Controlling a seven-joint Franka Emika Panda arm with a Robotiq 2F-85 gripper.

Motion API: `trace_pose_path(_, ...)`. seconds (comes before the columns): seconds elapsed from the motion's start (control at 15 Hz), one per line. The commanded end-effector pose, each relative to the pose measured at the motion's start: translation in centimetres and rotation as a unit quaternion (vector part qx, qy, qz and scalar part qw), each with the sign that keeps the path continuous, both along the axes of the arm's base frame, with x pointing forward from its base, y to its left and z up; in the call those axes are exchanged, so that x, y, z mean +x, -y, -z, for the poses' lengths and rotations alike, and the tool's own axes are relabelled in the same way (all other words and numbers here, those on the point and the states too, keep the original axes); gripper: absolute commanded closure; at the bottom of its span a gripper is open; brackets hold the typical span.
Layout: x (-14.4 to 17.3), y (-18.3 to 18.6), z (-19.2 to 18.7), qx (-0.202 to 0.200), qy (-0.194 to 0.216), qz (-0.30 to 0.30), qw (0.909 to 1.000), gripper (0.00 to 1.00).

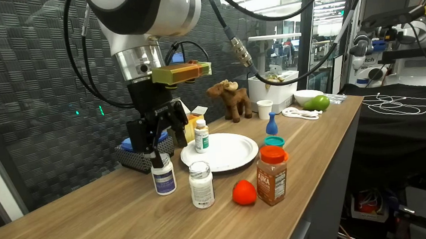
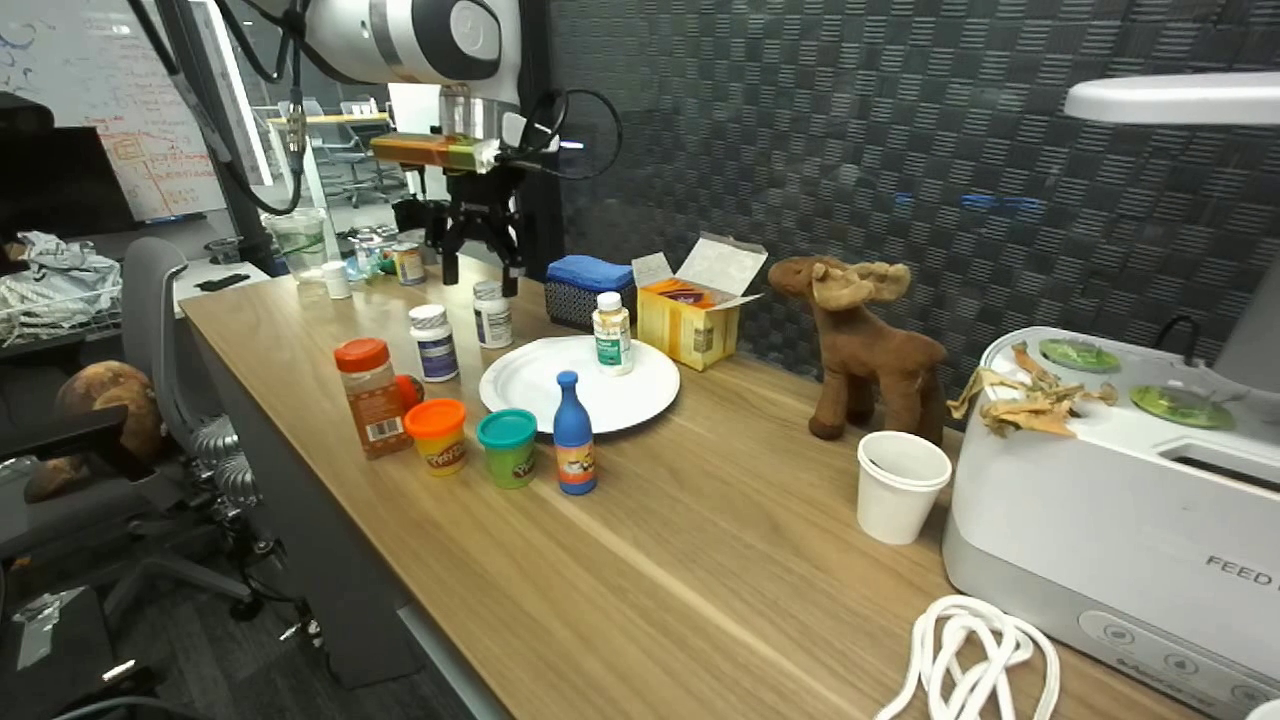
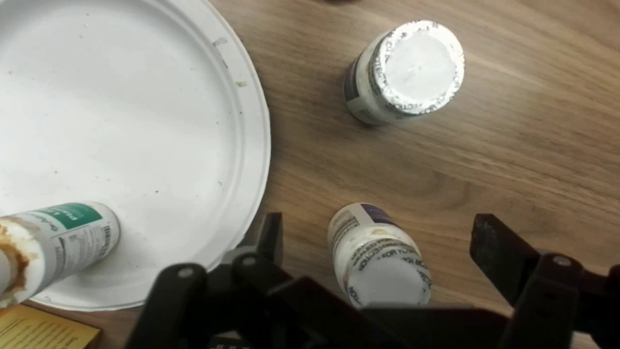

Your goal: Pick up the bottles and small containers and put them on the white plate.

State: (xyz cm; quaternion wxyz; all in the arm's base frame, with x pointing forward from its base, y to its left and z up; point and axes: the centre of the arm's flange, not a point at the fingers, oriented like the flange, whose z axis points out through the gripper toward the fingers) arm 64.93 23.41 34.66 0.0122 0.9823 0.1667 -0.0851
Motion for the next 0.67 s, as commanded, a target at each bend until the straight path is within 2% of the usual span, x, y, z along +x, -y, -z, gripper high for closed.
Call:
trace_pose_path(0.0, -0.3, -0.8, -0.3, 0.021, 0.003, -0.022, 0.9995, 0.00)
trace_pose_path(0.6, 0.7, -2.1, 1.1, 0.006, 0.005, -0.045, 0.9989, 0.00)
